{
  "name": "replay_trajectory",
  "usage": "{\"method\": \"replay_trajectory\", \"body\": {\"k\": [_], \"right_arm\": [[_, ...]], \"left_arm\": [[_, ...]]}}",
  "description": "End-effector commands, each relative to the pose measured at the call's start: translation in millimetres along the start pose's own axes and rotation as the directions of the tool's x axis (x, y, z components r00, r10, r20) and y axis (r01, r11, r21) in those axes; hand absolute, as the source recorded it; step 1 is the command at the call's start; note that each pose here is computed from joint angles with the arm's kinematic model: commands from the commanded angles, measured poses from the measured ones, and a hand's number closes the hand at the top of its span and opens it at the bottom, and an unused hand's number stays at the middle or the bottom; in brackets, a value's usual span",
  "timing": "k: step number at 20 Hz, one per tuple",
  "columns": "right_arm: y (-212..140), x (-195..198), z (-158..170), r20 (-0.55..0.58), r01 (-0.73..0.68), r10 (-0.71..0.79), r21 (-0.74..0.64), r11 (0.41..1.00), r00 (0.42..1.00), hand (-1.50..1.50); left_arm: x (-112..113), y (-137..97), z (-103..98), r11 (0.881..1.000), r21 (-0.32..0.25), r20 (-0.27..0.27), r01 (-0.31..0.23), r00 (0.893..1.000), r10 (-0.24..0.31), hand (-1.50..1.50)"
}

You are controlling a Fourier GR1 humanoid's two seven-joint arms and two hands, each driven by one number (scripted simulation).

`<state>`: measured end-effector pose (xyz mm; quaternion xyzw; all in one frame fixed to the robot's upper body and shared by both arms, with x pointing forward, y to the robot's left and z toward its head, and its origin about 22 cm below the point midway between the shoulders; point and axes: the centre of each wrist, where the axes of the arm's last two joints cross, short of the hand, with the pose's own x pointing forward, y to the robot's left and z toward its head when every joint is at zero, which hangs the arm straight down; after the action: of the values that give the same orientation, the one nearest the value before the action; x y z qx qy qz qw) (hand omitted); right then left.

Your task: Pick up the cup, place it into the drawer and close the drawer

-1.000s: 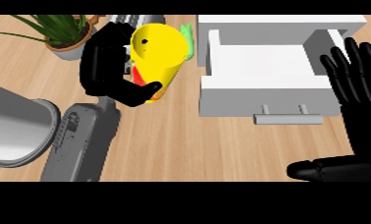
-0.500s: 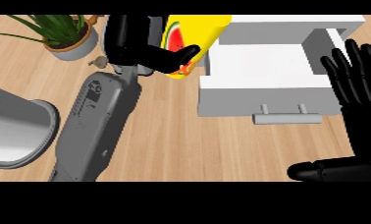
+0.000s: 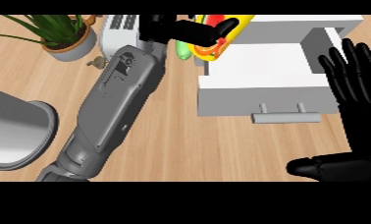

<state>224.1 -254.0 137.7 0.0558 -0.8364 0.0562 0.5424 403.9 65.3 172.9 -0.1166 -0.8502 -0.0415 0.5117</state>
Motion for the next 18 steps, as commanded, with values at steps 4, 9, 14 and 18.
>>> {"method": "replay_trajectory", "body": {"k": [4,9,14,18], "right_arm": [[-0.3,-4.9,2.6,0.01,0.006,-0.006,0.001,1.0,1.0,-1.5],[7.4,-10.4,-1.9,0.003,0.006,-0.007,0.019,1.0,1.0,-1.5],[-12.9,3.8,-12.4,-0.002,-0.004,0.004,0.028,1.0,1.0,-1.5],[1.2,-10.7,0.9,0.012,0.011,-0.011,0.062,0.998,1.0,-1.5]], "left_arm": [[-6.9,-25.4,-23.5,0.999,0.023,-0.049,0.034,0.998,-0.033,1.5],[-32.6,-32.4,-9.6,0.998,0.021,-0.078,0.051,0.996,-0.05,1.5],[-35.2,-36.5,-18.6,0.998,0.005,-0.138,0.07,0.988,-0.068,1.5],[-54.0,-33.3,-8.0,0.99,-0.01,-0.15,0.141,0.979,-0.141,1.5]]}}
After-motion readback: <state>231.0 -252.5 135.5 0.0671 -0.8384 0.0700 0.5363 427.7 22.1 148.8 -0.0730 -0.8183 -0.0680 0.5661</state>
